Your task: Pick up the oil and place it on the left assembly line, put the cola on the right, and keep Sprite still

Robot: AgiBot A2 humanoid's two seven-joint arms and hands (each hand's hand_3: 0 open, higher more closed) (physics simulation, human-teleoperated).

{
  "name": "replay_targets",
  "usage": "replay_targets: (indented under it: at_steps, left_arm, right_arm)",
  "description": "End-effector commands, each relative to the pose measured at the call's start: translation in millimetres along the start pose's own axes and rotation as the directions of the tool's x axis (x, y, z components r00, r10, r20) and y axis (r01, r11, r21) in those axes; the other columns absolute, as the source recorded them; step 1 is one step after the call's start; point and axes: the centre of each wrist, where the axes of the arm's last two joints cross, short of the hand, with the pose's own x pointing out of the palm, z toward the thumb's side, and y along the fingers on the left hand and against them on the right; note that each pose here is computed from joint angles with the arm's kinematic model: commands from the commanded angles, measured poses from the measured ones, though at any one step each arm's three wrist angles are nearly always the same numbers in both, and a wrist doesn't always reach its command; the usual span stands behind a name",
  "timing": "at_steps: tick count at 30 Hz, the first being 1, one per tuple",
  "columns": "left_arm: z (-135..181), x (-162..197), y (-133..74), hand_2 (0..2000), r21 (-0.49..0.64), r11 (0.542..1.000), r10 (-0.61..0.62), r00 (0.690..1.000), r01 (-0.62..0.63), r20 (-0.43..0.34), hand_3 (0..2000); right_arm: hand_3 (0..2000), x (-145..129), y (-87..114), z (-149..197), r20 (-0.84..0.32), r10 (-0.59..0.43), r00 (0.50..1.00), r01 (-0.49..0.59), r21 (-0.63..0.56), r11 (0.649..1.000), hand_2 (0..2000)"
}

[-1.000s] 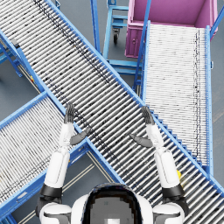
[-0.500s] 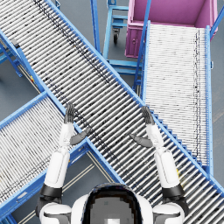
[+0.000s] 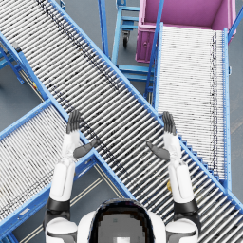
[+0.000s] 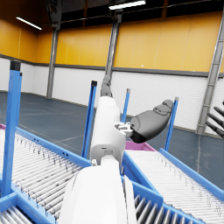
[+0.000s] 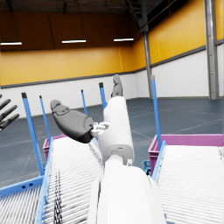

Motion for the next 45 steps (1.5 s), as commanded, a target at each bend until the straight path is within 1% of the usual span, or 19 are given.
replay_targets:
  at_steps: [1,3,5,6,8,10,14,21,23,24,31,32,35,37,38,39,43,44,45]
  left_arm:
    - [24,-7,9,0,0.108,0.994,0.033,0.998,-0.026,-0.055,0]
    - [33,-9,12,0,0.150,0.988,0.057,0.988,-0.035,-0.145,0]
    - [43,-11,13,0,0.196,0.980,0.090,0.968,-0.043,-0.236,0]
    - [44,-13,14,0,0.200,0.978,0.105,0.958,-0.051,-0.266,0]
    - [53,-13,15,0,0.238,0.970,0.123,0.945,-0.050,-0.304,0]
    - [60,-15,15,0,0.265,0.963,0.142,0.935,-0.054,-0.324,0]
    - [63,-18,10,0,0.281,0.957,0.170,0.926,-0.073,-0.338,0]
    - [67,-16,10,0,0.296,0.953,0.172,0.926,-0.070,-0.337,0]
    - [62,-18,7,0,0.278,0.957,0.177,0.926,-0.083,-0.334,0]
    - [65,-18,6,0,0.290,0.953,0.183,0.924,-0.084,-0.334,0]
    - [66,-18,5,0,0.295,0.951,0.191,0.924,-0.091,-0.331,0]
    - [62,-18,4,0,0.282,0.955,0.186,0.926,-0.092,-0.328,0]
    - [66,-17,4,0,0.299,0.950,0.190,0.925,-0.089,-0.328,0]
    - [63,-17,3,0,0.286,0.953,0.190,0.926,-0.095,-0.325,0]
    - [63,-17,3,0,0.287,0.953,0.191,0.926,-0.096,-0.325,0]
    - [67,-15,4,0,0.304,0.949,0.188,0.926,-0.085,-0.326,0]
    - [64,-16,2,0,0.292,0.952,0.189,0.928,-0.093,-0.322,0]
    - [68,-15,2,0,0.309,0.947,0.191,0.927,-0.087,-0.324,0]
    - [67,-16,2,0,0.305,0.948,0.195,0.926,-0.093,-0.323,0]
  right_arm:
    - [0,-4,-8,23,-0.054,-0.023,0.998,0.017,-0.104,0.994,0]
    - [0,-5,-10,31,-0.143,-0.045,0.989,0.025,-0.139,0.990,0]
    - [0,-7,-11,37,-0.231,-0.072,0.970,0.032,-0.173,0.984,0]
    - [0,-8,-13,39,-0.261,-0.084,0.962,0.036,-0.182,0.983,0]
    - [0,-9,-14,45,-0.299,-0.106,0.948,0.043,-0.211,0.976,0]
    - [0,-14,-13,52,-0.321,-0.137,0.937,0.061,-0.237,0.970,0]
    - [0,-18,-12,58,-0.335,-0.169,0.927,0.080,-0.263,0.961,0]
    - [0,-20,-10,63,-0.336,-0.189,0.923,0.091,-0.286,0.954,0]
    - [0,-22,-9,64,-0.336,-0.198,0.921,0.100,-0.289,0.952,0]
    - [0,-24,-8,63,-0.335,-0.207,0.919,0.109,-0.288,0.951,0]
    - [0,-21,-9,60,-0.328,-0.199,0.924,0.106,-0.279,0.954,0]
    - [0,-20,-10,62,-0.328,-0.195,0.924,0.100,-0.285,0.953,0]
    - [0,-21,-8,59,-0.324,-0.199,0.925,0.109,-0.276,0.955,0]
    - [0,-20,-8,64,-0.326,-0.203,0.923,0.105,-0.297,0.949,0]
    - [0,-20,-7,60,-0.323,-0.201,0.925,0.109,-0.280,0.954,0]
    - [0,-19,-7,64,-0.323,-0.201,0.925,0.103,-0.295,0.950,0]
    - [0,-20,-6,61,-0.320,-0.207,0.925,0.114,-0.285,0.952,0]
    - [0,-19,-7,64,-0.320,-0.203,0.925,0.106,-0.296,0.949,0]
    - [0,-19,-5,60,-0.317,-0.204,0.926,0.113,-0.281,0.953,0]
